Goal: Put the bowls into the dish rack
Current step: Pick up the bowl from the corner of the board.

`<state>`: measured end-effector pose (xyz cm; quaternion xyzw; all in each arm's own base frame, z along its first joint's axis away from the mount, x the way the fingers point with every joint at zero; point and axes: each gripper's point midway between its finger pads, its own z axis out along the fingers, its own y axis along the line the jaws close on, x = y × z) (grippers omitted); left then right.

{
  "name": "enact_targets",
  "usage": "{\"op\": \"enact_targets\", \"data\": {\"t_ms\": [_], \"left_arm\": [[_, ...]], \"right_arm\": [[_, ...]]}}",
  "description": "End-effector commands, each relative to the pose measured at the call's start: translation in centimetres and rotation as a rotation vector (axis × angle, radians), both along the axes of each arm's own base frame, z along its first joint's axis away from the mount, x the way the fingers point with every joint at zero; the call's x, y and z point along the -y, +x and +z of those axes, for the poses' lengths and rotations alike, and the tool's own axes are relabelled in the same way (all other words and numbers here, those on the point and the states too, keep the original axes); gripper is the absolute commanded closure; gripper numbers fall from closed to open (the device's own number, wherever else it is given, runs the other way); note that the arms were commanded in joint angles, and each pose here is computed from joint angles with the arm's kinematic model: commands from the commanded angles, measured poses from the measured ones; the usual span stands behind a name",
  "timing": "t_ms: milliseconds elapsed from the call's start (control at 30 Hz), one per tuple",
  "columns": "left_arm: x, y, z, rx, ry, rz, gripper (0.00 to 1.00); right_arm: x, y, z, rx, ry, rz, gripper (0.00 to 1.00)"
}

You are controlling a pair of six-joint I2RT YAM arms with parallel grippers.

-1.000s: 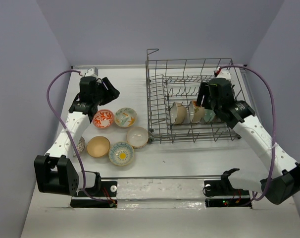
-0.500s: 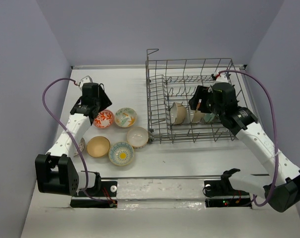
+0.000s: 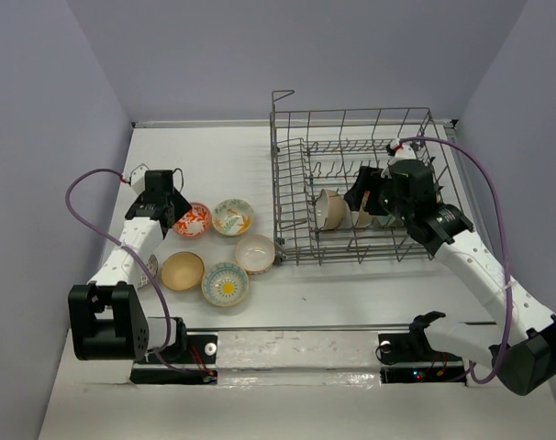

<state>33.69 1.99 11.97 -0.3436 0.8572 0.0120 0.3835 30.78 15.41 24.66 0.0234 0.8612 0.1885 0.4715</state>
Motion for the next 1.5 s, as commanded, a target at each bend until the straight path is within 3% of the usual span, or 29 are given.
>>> {"op": "enact_targets", "data": {"t_ms": [0, 567, 800, 967, 1100, 1267, 1467], "left_arm": [[-1.5, -0.6, -0.5, 0.015, -0.018, 0.074, 0.33], [-0.8, -0.8, -5.2, -0.053, -0.138, 0.092, 0.37], [-0.4, -0.5, -6.0, -0.056, -0.163, 0.092, 0.53], [-0.4, -0.2, -6.1, -0.056, -0.163, 0.087, 0.79], [-0.6, 0.6, -5.0, -0.032, -0.161, 0.079, 0.99], [-1.0, 1.5, -2.1, 0.028, -0.142, 0.069, 1.00], [-1.3, 2.9, 5.7, 0.160, -0.090, 0.009, 1.00]], "right_arm": [[-0.5, 0.5, 2.1, 0.081, 0.037, 0.023, 0.25], [-0.7, 0.7, 1.2, 0.064, 0.026, 0.033, 0.24], [-0.6, 0.6, 1.2, 0.066, 0.025, 0.034, 0.23], [-0.6, 0.6, 1.1, 0.066, 0.022, 0.033, 0.23], [-0.7, 0.7, 1.1, 0.062, 0.024, 0.035, 0.23], [-0.9, 0.9, 1.2, 0.059, 0.027, 0.038, 0.24], [-1.9, 1.5, 2.9, 0.072, 0.062, 0.061, 0.23]]}}
